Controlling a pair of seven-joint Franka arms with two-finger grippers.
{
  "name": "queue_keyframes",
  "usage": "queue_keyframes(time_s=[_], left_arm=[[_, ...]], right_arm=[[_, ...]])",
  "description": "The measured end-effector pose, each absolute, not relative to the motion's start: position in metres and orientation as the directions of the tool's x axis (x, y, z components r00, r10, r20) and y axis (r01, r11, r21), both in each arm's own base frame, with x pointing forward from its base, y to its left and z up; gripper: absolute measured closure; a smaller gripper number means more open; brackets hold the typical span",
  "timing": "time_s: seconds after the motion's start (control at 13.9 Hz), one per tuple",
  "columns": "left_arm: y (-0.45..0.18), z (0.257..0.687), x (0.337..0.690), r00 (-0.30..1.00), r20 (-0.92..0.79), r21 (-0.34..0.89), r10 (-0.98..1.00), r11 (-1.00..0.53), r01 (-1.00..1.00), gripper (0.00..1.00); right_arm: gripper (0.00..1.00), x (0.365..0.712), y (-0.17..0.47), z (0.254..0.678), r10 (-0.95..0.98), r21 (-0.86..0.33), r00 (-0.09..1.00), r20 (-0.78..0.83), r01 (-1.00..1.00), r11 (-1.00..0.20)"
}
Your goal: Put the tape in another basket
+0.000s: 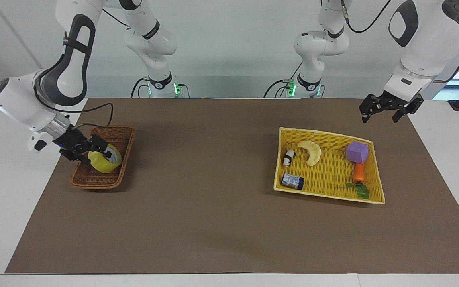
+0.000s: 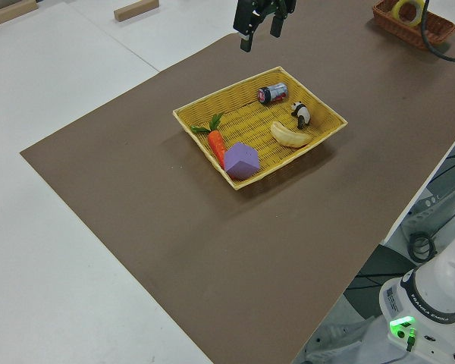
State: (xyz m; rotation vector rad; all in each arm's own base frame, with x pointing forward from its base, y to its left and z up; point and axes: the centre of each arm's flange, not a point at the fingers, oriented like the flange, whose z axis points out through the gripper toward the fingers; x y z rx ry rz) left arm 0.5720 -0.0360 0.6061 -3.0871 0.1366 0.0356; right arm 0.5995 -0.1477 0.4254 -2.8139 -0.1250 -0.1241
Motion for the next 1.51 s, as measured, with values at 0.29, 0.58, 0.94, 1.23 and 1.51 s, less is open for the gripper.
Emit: queue_keyframes(time_s=[0.29,0.58,0.94,1.23,1.51], left_arm=[[-0.036,0.606,0.572,0.996,-0.025,-0.050,-0.088,-0.995,-0.089,0.00],[-0.036,0.606,0.572,0.996,-0.025,-0.050,-0.088,-0.995,-0.089,0.00],[-0.036,0.606,0.572,0.996,-0.025,-0.050,-0.088,-0.995,-0.089,0.00],[-0.036,0.606,0.572,0.996,-0.025,-0.050,-0.088,-0.995,-0.089,0.00],[-0.036,0.606,0.572,0.996,-0.025,-0.050,-0.088,-0.995,-0.089,0.00]], right_arm=[[0.00,0.617,-0.110,0.483,0.070,-0.135,0.993,0.091,0.082,-0.987],[0.00,0.608,-0.044,0.530,-0.032,-0.037,0.999,0.040,-0.031,-0.999],[0.00,0.557,0.009,0.599,-0.151,-0.014,0.989,-0.002,-0.151,-0.988],[0.00,0.536,0.003,0.652,-0.170,-0.009,0.985,-0.005,-0.170,-0.985],[0.00,0.517,-0.012,0.688,-0.191,0.030,0.981,-0.020,-0.190,-0.981]])
